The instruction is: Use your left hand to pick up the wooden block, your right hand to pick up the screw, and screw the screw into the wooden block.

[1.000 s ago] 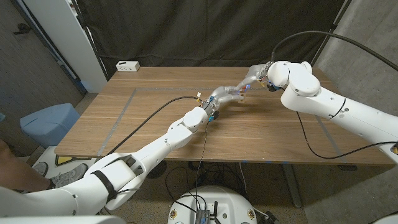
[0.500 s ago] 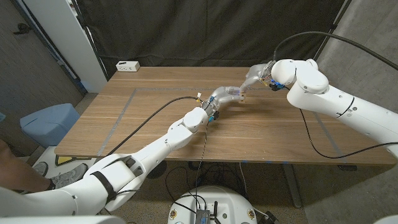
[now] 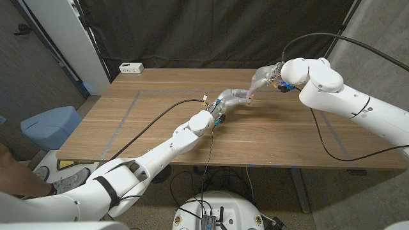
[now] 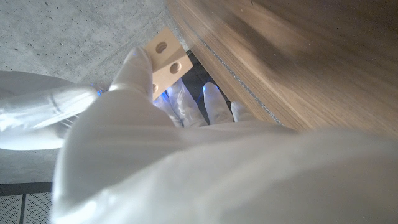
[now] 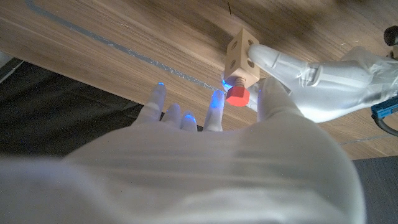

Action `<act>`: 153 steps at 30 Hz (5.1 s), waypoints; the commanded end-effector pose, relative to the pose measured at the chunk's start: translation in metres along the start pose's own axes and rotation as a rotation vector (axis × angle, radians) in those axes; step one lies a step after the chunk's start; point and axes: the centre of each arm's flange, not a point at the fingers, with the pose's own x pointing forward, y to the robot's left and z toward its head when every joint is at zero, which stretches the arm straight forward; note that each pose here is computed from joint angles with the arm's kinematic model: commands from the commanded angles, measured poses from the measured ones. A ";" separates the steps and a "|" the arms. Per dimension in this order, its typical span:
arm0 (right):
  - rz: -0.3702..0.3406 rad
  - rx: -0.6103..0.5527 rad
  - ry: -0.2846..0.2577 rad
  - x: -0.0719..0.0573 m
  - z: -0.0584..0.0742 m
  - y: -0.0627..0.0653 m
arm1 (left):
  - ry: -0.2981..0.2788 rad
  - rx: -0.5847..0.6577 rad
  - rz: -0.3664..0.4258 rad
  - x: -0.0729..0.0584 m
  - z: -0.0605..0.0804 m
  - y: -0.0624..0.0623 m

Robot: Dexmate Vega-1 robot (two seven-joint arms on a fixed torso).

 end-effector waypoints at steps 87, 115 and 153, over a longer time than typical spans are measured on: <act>-0.086 0.019 0.007 0.010 0.000 -0.004 | 0.005 -0.006 -0.013 0.004 -0.003 0.002; -0.117 0.018 0.044 0.009 0.000 0.003 | 0.006 -0.007 -0.012 0.001 -0.002 0.001; -0.138 -0.002 0.075 0.008 0.003 0.009 | 0.003 -0.006 -0.008 0.001 -0.001 -0.002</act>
